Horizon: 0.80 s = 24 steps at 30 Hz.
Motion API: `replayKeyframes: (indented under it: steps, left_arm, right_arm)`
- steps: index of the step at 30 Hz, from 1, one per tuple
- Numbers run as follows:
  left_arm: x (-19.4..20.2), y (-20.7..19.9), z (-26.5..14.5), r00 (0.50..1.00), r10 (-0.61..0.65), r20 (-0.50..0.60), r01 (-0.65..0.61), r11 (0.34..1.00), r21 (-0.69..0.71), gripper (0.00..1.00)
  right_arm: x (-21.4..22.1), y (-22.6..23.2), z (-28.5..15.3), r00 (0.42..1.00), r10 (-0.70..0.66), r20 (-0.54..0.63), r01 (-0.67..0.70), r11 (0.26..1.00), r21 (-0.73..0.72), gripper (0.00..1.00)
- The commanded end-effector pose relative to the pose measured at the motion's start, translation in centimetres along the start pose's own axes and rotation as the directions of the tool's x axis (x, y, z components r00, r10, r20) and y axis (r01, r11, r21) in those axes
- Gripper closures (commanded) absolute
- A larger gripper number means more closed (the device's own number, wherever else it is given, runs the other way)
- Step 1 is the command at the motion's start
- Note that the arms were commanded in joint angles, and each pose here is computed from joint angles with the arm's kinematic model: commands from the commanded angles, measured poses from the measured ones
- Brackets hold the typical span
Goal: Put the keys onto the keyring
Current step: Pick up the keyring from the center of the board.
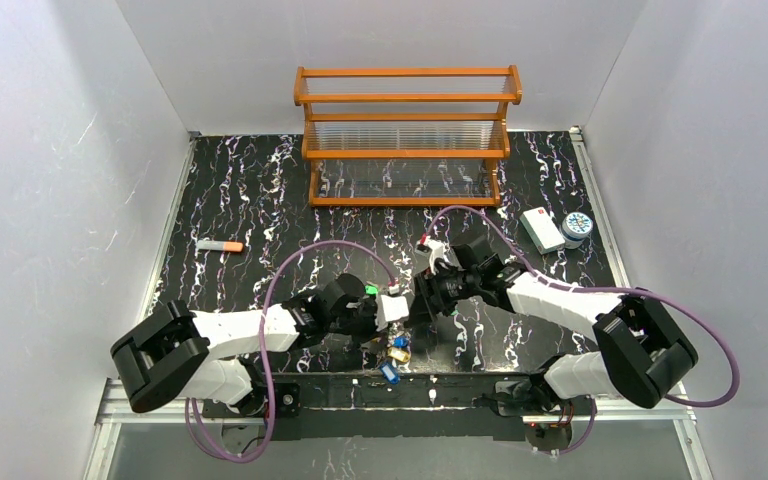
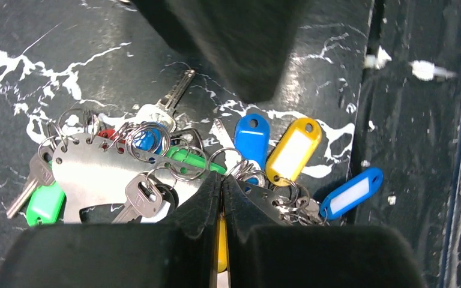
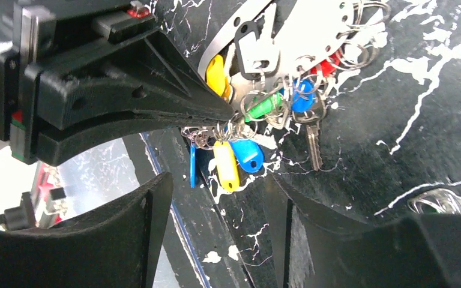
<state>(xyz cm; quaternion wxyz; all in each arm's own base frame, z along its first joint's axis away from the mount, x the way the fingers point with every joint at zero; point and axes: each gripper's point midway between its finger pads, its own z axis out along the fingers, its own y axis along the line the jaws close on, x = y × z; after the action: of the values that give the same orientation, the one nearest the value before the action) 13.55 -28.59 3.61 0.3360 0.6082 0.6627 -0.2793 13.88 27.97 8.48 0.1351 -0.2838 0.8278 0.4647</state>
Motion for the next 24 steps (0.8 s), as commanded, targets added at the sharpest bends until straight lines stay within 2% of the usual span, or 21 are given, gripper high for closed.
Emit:
replayKeyframes:
  steps: [1, 5, 8, 12, 20, 24]
  left_arm:
    - [-2.9, 1.5, -0.1, 0.974, -0.204, 0.094, 0.212, 0.973, -0.086, 1.00]
    - [-3.9, 1.9, -0.3, 0.949, -0.271, 0.162, 0.290, 0.951, -0.108, 1.00]
    - [-4.5, 1.8, -0.5, 0.928, -0.314, 0.201, 0.338, 0.936, -0.100, 1.00]
    - [-5.2, 1.2, -0.7, 0.921, -0.314, 0.232, 0.336, 0.940, -0.061, 1.00]
    - [-5.9, 0.6, -1.0, 0.920, -0.302, 0.249, 0.317, 0.948, -0.021, 1.00]
    - [-5.7, 0.4, -0.8, 0.920, -0.308, 0.241, 0.320, 0.947, -0.012, 1.00]
  right_arm:
    - [-0.6, 0.7, 0.8, 0.992, -0.126, 0.030, 0.126, 0.992, -0.003, 0.35]
    - [-0.6, 0.3, 1.6, 0.988, -0.153, 0.019, 0.153, 0.988, 0.009, 0.43]
    - [-0.5, 0.3, 2.2, 0.985, -0.174, 0.011, 0.174, 0.985, 0.008, 0.45]
    - [-0.7, 0.2, 3.0, 0.981, -0.192, -0.002, 0.192, 0.981, 0.015, 0.46]
    - [-1.5, 0.4, 3.3, 0.980, -0.201, 0.002, 0.201, 0.979, 0.016, 0.62]
    - [-2.1, 1.1, 2.9, 0.975, -0.221, 0.025, 0.221, 0.975, 0.002, 0.67]
